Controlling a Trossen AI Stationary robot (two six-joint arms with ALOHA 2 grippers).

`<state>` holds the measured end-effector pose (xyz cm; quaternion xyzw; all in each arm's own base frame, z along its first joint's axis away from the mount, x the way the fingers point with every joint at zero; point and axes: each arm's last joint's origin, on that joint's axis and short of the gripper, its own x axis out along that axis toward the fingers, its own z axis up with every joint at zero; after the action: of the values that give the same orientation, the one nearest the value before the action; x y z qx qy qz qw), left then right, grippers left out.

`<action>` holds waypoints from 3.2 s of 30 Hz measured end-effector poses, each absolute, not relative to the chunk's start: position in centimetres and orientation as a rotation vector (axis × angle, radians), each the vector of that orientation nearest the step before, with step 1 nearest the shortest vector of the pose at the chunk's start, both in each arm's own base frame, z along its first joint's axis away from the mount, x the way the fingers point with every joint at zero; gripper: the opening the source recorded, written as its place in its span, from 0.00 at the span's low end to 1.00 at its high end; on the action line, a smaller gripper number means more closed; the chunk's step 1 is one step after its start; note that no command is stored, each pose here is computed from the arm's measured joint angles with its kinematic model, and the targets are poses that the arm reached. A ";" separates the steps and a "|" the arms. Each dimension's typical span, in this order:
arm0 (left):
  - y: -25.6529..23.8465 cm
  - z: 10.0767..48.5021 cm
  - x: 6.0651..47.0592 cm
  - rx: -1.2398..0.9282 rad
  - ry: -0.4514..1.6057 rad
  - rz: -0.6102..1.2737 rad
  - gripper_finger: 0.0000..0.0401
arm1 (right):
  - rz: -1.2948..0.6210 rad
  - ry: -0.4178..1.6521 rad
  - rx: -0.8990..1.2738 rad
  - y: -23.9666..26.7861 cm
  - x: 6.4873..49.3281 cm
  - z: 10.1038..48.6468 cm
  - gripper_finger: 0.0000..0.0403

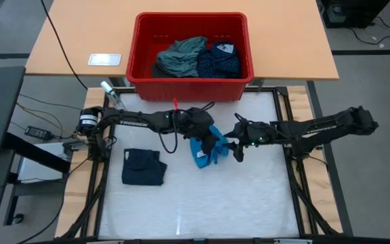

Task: Fold laundry
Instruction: Fold the light blue shorts

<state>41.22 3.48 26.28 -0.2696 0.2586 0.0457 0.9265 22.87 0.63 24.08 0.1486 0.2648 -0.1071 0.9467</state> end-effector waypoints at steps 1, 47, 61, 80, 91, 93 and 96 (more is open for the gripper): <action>3.5 26.4 41.2 -0.553 0.528 0.094 0.00 | -0.210 0.555 0.304 0.5 22.9 23.9 0.54; 7.0 23.8 40.4 -0.065 0.746 0.341 0.88 | -0.238 0.061 0.915 -4.5 16.4 31.0 0.04; 5.5 27.0 40.1 0.048 0.618 0.185 0.41 | -0.270 0.071 0.923 -5.0 15.3 31.0 0.04; 8.6 31.2 35.1 -0.073 0.671 0.182 0.17 | -0.270 -0.066 0.904 -6.2 14.7 32.2 0.04; 9.2 31.9 35.5 0.068 0.605 0.328 0.73 | -0.179 -0.259 0.964 -6.2 14.6 34.1 0.04; 9.6 31.9 35.8 0.020 0.562 0.411 0.76 | -0.185 -0.253 0.968 -6.2 14.6 34.0 0.04; 9.5 32.2 36.2 0.005 0.517 0.410 0.73 | -0.219 -0.192 0.988 -6.3 14.8 33.3 0.04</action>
<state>36.16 9.47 32.20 0.0027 0.2537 0.2015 0.9461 14.79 -6.26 33.35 0.4725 -0.0917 -0.1047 0.8703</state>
